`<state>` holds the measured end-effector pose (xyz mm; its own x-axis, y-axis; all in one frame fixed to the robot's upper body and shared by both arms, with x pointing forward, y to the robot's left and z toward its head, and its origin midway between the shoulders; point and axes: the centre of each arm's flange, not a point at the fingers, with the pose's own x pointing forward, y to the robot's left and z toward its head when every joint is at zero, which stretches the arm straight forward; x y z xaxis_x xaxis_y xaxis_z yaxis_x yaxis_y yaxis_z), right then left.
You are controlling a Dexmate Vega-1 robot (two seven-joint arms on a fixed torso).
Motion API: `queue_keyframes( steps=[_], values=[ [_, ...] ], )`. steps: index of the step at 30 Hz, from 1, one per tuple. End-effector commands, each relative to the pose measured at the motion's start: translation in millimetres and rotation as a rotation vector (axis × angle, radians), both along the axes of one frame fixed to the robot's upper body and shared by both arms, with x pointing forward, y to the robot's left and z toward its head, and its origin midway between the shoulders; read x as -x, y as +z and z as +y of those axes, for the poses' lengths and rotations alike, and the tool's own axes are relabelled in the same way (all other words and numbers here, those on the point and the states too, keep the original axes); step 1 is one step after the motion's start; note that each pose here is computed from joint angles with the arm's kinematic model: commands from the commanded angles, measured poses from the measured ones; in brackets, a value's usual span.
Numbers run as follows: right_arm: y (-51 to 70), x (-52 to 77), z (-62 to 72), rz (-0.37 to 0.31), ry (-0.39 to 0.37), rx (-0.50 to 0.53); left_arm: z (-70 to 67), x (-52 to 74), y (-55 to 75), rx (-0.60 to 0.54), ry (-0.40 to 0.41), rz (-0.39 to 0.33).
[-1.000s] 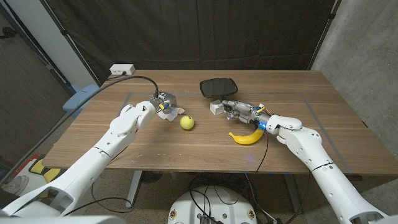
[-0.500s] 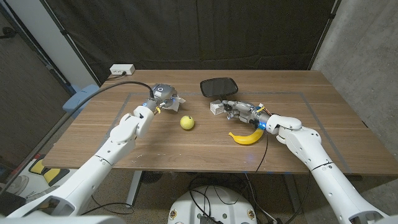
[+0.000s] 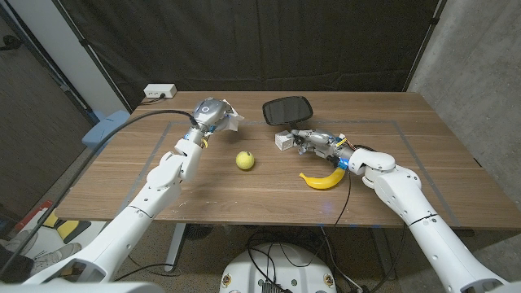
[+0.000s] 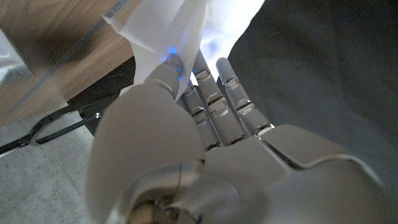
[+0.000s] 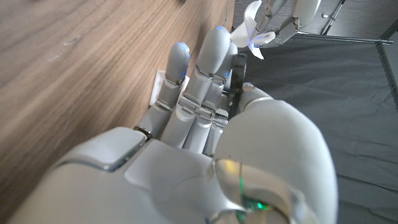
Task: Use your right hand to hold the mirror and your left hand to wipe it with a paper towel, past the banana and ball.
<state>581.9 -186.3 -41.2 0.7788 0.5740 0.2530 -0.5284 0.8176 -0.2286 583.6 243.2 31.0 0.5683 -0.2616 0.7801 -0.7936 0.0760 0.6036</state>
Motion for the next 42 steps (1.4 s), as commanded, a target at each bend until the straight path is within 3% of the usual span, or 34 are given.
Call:
queue_keyframes(
  steps=[1, 8, 14, 27, 42],
  values=[
    [1.8, 5.9, 7.2, -0.077, -0.016, 0.070, -3.7, 4.3, 20.6, 0.138, -0.131, -0.080],
    [2.6, 9.5, 12.9, -0.113, -0.011, 0.102, -14.1, -1.0, 28.8, 0.234, -0.245, -0.090],
    [4.6, 13.4, 17.2, -0.146, -0.011, 0.124, -23.2, -6.7, 35.1, 0.310, -0.354, -0.058],
    [8.2, 15.9, 27.7, -0.186, 0.001, 0.152, -30.9, -18.8, 45.7, 0.463, -0.559, 0.091],
    [14.8, 20.3, 40.0, -0.246, 0.007, 0.161, -36.2, -30.3, 53.6, 0.490, -0.680, 0.240]
  ],
)
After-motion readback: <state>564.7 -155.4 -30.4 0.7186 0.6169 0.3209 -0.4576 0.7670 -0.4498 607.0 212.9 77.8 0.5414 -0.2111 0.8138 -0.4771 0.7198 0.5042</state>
